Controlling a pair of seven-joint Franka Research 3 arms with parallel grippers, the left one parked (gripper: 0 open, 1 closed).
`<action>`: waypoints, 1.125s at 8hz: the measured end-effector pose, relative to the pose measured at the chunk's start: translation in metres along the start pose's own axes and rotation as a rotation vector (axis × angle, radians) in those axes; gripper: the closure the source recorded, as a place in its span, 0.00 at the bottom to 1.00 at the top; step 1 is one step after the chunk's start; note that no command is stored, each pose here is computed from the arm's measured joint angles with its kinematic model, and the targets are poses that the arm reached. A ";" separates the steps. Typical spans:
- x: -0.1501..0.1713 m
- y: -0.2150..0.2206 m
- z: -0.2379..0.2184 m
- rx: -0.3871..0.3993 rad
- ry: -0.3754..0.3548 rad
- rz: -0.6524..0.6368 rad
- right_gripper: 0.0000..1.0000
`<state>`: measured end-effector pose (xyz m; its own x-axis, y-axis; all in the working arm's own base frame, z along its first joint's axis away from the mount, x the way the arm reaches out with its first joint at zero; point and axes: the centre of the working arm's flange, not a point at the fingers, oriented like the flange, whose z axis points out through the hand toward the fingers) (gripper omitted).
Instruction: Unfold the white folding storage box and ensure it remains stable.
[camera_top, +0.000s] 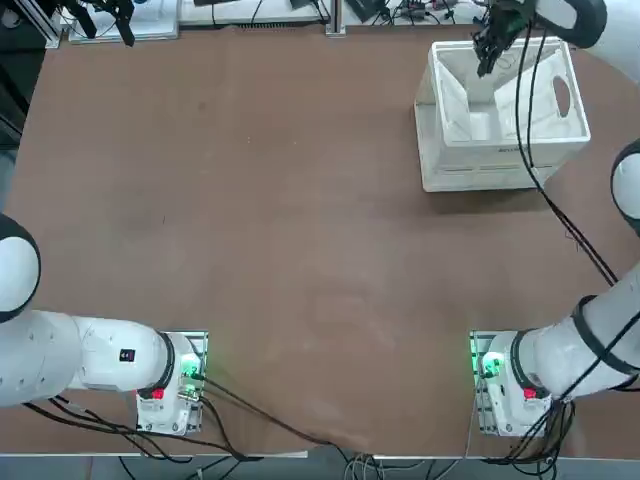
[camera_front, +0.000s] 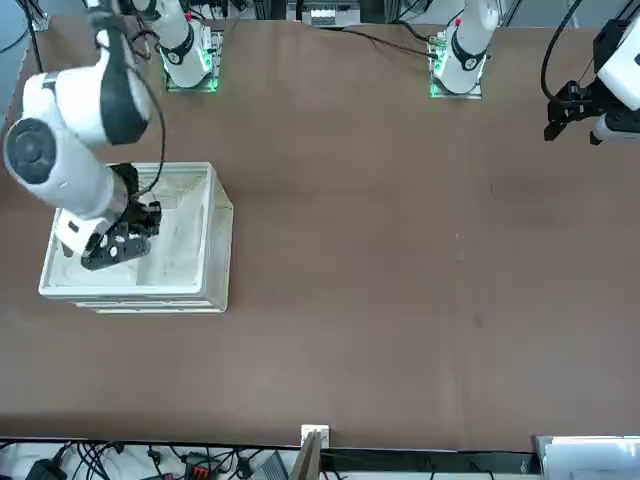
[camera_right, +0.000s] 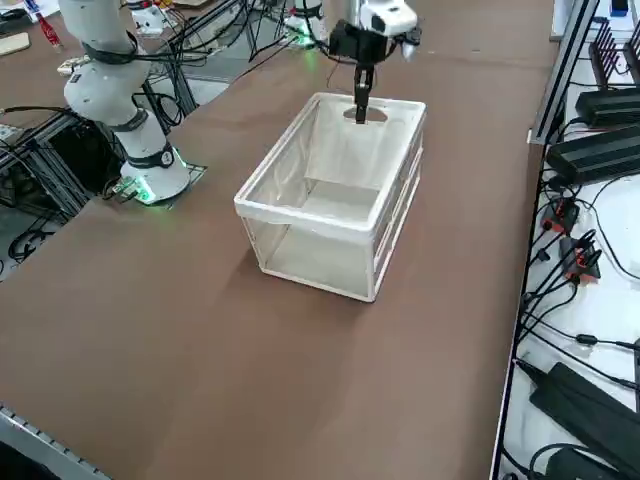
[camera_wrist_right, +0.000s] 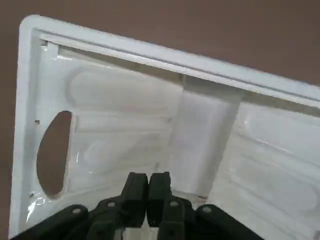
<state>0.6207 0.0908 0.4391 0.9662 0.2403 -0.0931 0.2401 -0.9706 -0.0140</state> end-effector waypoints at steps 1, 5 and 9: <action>-0.002 0.013 0.012 0.059 0.013 0.025 0.99; -0.011 0.014 0.081 0.244 0.064 0.150 0.99; -0.021 0.010 0.125 0.377 0.087 0.287 0.99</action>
<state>0.5914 0.0751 0.3169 0.9966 -0.0540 -0.0627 -0.0731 -0.9295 -0.3614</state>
